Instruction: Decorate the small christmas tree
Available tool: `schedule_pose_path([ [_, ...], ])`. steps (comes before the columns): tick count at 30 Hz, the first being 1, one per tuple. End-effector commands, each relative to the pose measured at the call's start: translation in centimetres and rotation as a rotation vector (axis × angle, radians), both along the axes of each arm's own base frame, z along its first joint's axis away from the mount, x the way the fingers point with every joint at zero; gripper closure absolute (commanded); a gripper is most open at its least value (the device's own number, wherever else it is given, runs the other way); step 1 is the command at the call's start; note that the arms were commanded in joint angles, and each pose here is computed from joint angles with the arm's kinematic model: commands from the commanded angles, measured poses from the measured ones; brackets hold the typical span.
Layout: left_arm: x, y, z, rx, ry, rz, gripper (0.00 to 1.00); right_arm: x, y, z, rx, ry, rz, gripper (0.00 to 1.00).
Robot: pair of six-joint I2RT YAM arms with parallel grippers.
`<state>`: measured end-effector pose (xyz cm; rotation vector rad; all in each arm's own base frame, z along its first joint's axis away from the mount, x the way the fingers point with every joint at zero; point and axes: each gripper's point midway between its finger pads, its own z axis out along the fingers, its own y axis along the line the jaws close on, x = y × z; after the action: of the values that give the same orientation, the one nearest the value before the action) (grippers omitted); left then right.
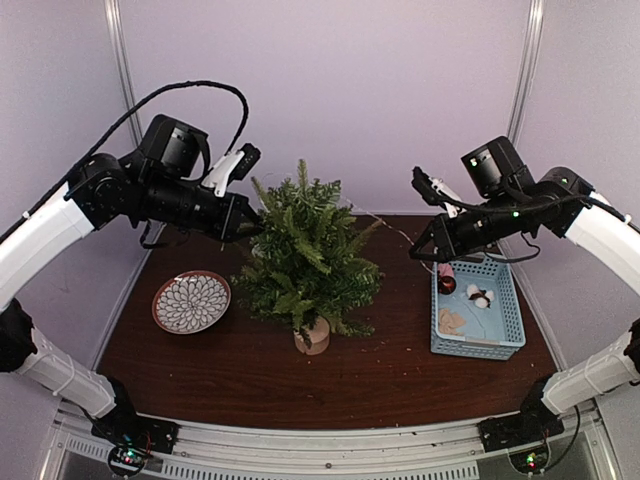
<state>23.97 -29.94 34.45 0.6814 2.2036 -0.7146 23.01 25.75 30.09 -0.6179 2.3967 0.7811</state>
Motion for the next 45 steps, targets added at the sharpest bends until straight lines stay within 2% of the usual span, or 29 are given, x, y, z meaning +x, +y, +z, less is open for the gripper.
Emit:
schedule_pose_path([
  [1,0.5,-0.2,-0.5,0.015,-0.015,0.001,1.00,-1.0,-0.2,0.2,-0.002,-0.001,0.027,1.00],
  [20,0.6,0.2,-2.1,0.066,0.005,0.008,1.00,-2.0,-2.0,-5.5,-0.110,0.076,0.002,1.00],
  [28,0.8,0.4,-1.6,0.062,-0.016,0.021,1.00,-1.9,0.1,-3.4,-0.009,0.045,0.066,1.00],
  [36,0.5,0.7,0.0,0.003,-0.077,0.015,1.00,-2.7,0.6,-3.6,-0.006,0.052,0.117,1.00],
  [37,0.5,0.7,0.2,-0.006,-0.086,0.014,0.97,-2.7,0.6,-3.6,-0.005,0.053,0.121,1.00],
  [41,0.4,1.1,0.7,-0.016,-0.108,0.020,0.87,-2.9,0.6,-3.5,-0.002,0.046,0.128,0.87],
  [45,0.3,1.5,0.8,-0.014,-0.116,0.029,0.78,-2.8,0.2,-3.1,-0.002,0.028,0.113,0.67],
])
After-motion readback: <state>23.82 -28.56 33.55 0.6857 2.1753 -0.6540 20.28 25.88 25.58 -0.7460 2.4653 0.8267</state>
